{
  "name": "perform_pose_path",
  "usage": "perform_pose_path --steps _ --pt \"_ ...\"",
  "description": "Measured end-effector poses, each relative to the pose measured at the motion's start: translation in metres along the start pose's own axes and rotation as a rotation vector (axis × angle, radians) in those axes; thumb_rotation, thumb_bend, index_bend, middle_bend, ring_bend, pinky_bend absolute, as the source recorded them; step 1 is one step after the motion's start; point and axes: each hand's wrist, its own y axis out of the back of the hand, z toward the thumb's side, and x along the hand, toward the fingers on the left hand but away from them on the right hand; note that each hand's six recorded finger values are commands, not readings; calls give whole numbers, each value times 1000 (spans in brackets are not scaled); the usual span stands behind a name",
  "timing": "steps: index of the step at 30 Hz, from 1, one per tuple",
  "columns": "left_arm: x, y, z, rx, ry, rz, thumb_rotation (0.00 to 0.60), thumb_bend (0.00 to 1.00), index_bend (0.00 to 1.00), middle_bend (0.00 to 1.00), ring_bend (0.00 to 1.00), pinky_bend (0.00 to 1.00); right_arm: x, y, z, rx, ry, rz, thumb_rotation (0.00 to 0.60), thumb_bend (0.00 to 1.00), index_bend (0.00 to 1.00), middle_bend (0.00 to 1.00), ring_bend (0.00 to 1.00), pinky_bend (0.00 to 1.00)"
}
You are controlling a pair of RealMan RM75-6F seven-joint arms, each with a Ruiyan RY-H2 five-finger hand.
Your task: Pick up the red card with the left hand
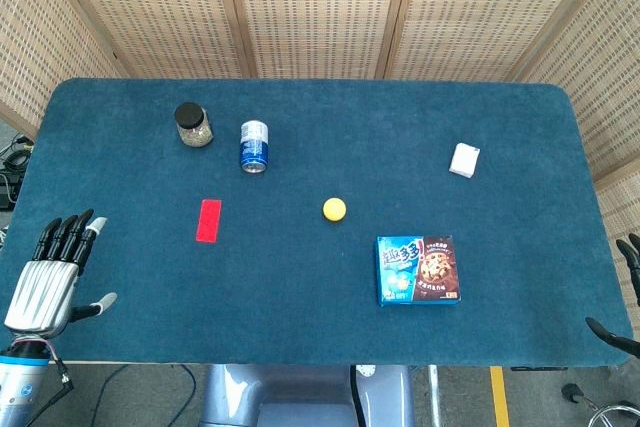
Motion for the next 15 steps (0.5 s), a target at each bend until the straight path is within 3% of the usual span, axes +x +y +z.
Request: perform_pose_path --steps 11,15 --pt "4 -5 0 9 0 -24 600 0 0 0 0 0 0 1 -1 -9 -5 0 600 0 0 0 0 0" --pt "26 -22 0 16 -23 -69 600 0 0 0 0 0 -2 0 -3 -10 -15 5 600 0 0 0 0 0"
